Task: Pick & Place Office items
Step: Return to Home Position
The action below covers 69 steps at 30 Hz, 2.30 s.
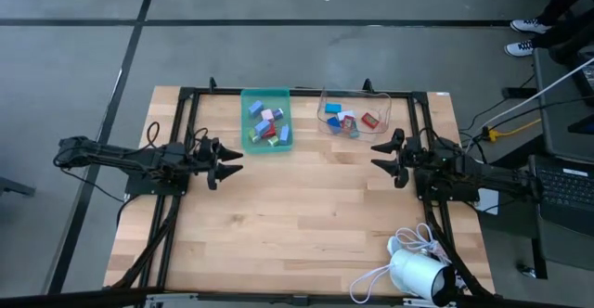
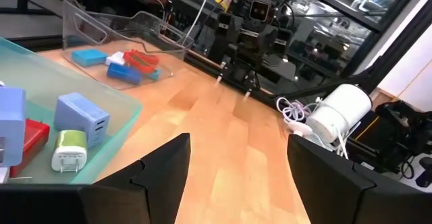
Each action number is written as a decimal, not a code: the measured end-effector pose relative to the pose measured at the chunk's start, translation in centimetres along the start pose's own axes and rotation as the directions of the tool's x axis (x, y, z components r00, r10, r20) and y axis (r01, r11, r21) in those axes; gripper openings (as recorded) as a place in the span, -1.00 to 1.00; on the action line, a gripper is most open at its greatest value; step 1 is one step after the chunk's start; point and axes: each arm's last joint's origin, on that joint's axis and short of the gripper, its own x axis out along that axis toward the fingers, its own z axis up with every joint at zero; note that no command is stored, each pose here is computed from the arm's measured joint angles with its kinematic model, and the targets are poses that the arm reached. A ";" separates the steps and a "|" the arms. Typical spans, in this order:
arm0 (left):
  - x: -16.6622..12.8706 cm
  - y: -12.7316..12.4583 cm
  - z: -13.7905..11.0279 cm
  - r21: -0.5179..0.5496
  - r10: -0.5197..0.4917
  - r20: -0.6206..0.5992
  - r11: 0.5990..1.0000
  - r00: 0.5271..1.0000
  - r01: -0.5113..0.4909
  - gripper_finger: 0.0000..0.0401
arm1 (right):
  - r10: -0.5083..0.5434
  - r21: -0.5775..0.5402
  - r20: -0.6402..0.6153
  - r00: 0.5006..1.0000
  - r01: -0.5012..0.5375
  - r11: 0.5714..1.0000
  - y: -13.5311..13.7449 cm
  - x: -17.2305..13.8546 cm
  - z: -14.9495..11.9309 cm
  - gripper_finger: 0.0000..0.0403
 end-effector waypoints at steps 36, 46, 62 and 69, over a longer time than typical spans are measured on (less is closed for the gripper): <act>-2.7 -0.7 2.9 -0.036 -0.131 0.312 0.988 0.941 0.149 0.21 | 0.033 -0.005 0.054 0.998 -0.033 0.999 0.3 -0.4 0.5 0.15; -2.7 -0.7 2.9 -0.036 -0.131 0.312 0.988 0.941 0.149 0.21 | 0.018 -0.005 0.058 0.998 -0.018 1.000 0.1 -0.4 0.5 0.15; -2.7 -0.7 2.9 -0.036 -0.131 0.312 0.988 0.941 0.149 0.21 | 0.018 -0.005 0.057 0.998 -0.018 1.000 0.1 -0.4 0.5 0.15; -2.7 -0.7 2.9 -0.036 -0.131 0.312 0.988 0.941 0.149 0.21 | 0.018 -0.005 0.057 0.998 -0.018 1.000 0.1 -0.4 0.5 0.15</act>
